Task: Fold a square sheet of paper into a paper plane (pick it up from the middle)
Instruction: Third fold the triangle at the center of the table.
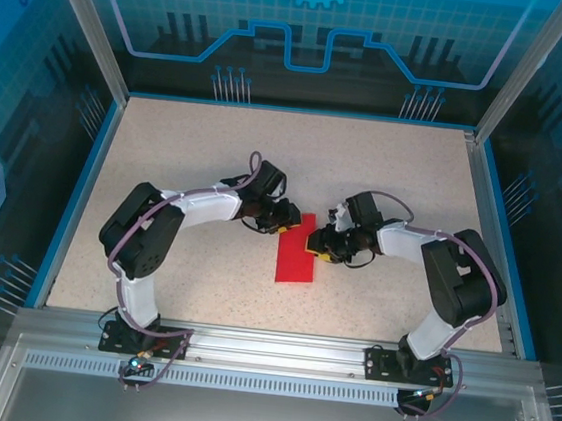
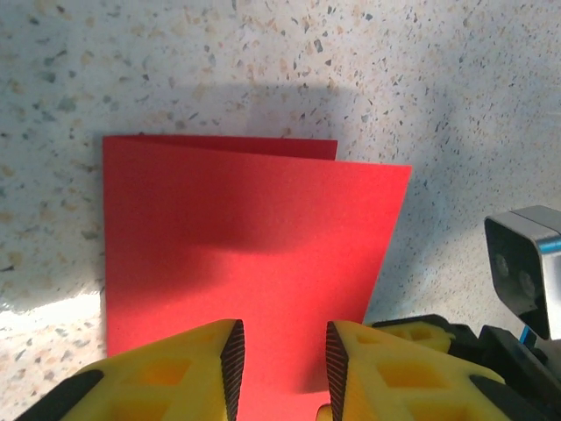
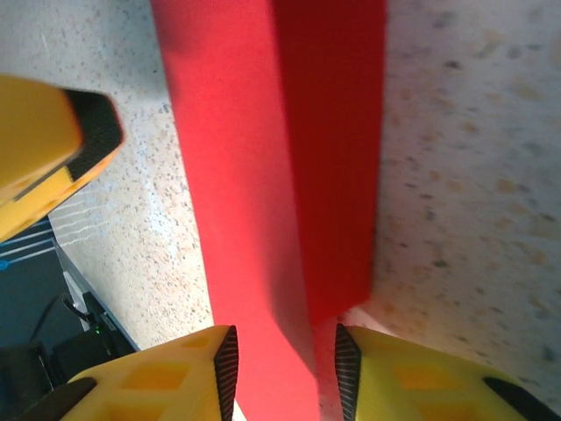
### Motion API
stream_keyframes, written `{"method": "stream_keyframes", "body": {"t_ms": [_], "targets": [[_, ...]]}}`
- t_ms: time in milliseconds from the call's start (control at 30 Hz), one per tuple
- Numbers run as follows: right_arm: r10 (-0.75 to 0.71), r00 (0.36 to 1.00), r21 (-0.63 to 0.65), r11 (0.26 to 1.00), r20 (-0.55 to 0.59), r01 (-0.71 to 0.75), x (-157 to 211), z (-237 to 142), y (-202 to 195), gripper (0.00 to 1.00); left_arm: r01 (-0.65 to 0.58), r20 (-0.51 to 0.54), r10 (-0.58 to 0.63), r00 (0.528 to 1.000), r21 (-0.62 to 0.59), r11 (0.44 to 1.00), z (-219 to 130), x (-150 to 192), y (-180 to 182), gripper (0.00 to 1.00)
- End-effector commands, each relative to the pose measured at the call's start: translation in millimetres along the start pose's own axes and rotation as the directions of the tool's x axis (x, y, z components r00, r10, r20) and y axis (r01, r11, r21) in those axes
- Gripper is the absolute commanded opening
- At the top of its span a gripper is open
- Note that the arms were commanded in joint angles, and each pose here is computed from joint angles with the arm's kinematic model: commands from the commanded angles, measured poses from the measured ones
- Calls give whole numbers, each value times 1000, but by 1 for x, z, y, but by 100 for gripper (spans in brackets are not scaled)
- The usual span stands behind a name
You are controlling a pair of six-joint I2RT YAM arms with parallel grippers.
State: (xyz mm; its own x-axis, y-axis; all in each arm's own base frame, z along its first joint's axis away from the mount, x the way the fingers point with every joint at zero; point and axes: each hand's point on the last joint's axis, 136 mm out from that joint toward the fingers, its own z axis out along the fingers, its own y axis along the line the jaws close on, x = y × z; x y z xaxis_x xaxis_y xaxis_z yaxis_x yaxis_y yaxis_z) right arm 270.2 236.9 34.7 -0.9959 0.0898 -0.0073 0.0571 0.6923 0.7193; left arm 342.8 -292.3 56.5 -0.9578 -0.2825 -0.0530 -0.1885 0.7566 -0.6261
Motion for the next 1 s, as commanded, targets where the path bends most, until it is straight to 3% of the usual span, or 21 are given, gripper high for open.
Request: {"method": "stream_keyframes", "body": {"t_ms": [0, 233, 400, 633, 800, 967], "targets": [[-39, 999, -49, 998, -26, 38, -1, 5, 14, 33, -23, -41, 22, 999, -22, 1000, 5, 4, 1, 34], [-23, 999, -38, 999, -32, 21, 0, 7, 11, 25, -25, -55, 24, 998, -22, 999, 15, 2, 3, 33], [65, 998, -74, 995, -4, -65, -1, 12, 8, 17, -34, -52, 33, 998, -19, 999, 16, 0, 1, 34], [190, 980, -101, 978, 50, -184, -4, 16, -1, 12, -89, 5, 89, 996, 6, 996, -7, -4, -13, 36], [219, 973, -116, 971, 68, -210, -5, 13, 2, 13, -163, 82, 163, 983, -3, 987, -38, 4, -16, 43], [200, 975, -77, 978, 100, -193, -5, 4, 1, 28, -240, 142, 241, 960, -25, 971, -61, 24, -11, 53]]}}
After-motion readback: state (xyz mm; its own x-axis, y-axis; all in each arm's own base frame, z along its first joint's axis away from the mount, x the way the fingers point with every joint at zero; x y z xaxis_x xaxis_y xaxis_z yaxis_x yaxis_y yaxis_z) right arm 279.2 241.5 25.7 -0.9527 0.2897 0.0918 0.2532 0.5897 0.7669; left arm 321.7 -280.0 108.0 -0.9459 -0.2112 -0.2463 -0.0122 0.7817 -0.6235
